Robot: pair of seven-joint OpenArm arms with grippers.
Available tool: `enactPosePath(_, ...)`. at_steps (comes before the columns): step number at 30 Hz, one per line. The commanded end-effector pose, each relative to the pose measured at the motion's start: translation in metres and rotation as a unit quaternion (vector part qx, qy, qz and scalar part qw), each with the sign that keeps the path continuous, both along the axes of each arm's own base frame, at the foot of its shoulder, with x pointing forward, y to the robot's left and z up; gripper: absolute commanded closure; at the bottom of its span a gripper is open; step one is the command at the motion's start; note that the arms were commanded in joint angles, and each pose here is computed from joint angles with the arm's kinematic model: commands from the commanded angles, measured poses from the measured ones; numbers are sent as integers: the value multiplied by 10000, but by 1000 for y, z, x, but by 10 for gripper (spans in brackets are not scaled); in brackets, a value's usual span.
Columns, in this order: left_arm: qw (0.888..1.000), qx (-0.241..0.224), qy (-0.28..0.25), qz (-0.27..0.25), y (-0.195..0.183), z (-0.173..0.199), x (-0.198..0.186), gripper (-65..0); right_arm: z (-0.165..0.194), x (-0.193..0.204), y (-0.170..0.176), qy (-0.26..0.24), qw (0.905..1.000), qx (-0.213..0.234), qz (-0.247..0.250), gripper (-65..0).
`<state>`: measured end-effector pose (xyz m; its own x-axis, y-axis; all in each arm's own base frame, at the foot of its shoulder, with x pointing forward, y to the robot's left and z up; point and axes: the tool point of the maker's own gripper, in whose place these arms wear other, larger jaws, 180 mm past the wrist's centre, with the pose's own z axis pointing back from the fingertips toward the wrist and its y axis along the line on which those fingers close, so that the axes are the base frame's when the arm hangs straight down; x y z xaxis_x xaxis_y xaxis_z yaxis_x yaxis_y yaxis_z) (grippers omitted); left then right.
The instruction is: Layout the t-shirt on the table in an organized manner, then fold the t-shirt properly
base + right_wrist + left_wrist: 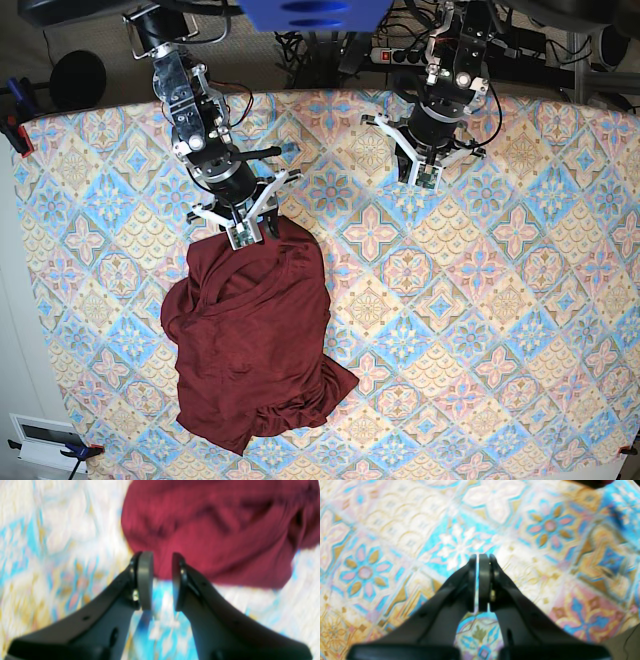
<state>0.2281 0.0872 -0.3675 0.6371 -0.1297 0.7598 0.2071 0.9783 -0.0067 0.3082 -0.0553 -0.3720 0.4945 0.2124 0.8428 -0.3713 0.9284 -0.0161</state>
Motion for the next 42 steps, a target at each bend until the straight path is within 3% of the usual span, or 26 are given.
enactPosePath(1, 9998, -27, -205, 17, 0, 10, 5, -20, 6, 4, 3, -120, 9999, -19, 67, -133)
enactPosePath(10, 9998, -24, -192, 20, 0, 9, 5, -159, -4, 18, 20, -56, 9993, -152, 351, -259)
enactPosePath(19, 9998, -24, -192, 20, 0, 9, 5, -167, -25, 34, 23, 145, 9976, -435, 512, -273)
enactPosePath(26, 9998, -21, -193, 27, 1, 9, 5, -167, -62, 24, 20, 608, 9937, -704, 628, -270)
enactPosePath(29, 9998, -21, -193, 27, 1, 9, 5, -167, -59, 31, 19, 567, 9939, -728, 608, -223)
enactPosePath(33, 9998, -21, -193, 27, 1, 9, 5, -167, -54, 33, 20, 500, 9946, -671, 606, -16)
enactPosePath(38, 9998, -21, -193, 27, 1, 9, 5, -167, -8, 51, 19, -101, 9981, -408, 452, 0)
enactPosePath(42, 9998, -29, -198, 14, 0, 9, 5, -167, 24, 41, 3, -446, 9989, -113, 121, 0)
